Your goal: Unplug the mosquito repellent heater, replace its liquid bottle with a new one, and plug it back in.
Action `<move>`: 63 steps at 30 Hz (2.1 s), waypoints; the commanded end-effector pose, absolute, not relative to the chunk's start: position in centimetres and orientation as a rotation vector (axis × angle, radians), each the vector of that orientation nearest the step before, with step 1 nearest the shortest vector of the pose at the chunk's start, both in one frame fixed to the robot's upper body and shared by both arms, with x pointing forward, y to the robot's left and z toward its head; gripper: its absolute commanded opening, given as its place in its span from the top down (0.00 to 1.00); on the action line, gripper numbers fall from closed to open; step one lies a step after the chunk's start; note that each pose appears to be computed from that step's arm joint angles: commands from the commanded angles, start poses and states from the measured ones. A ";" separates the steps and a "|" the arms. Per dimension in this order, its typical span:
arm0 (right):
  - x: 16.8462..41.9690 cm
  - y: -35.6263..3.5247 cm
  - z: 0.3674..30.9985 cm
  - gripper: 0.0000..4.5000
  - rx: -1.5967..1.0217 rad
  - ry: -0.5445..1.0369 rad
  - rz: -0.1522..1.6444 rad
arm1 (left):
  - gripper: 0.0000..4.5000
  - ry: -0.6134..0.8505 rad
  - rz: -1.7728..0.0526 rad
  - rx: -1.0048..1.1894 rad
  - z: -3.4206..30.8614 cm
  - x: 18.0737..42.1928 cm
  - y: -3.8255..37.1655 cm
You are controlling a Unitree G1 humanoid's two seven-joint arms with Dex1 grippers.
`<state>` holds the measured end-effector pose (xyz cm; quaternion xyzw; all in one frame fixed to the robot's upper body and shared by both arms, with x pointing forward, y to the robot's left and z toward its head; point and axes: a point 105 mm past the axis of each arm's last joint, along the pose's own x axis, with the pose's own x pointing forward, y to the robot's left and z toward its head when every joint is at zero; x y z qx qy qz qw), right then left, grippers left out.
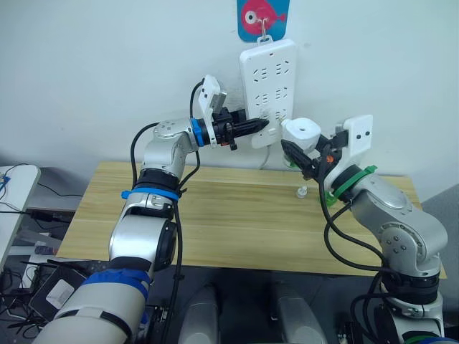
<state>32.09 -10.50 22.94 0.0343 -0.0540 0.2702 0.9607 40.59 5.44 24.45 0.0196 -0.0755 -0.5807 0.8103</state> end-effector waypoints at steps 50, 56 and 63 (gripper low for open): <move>31.7 -9.5 25.0 0.33 0.144 -0.168 0.586 | 0.71 -0.230 -1.247 0.085 25.7 40.1 5.2; 32.2 -9.3 24.9 0.33 0.141 -0.166 0.585 | 0.71 -0.231 -1.248 0.086 25.8 40.1 5.1; 32.0 -9.6 24.5 0.33 0.136 -0.155 0.585 | 0.71 -0.229 -1.241 0.088 25.6 40.1 5.4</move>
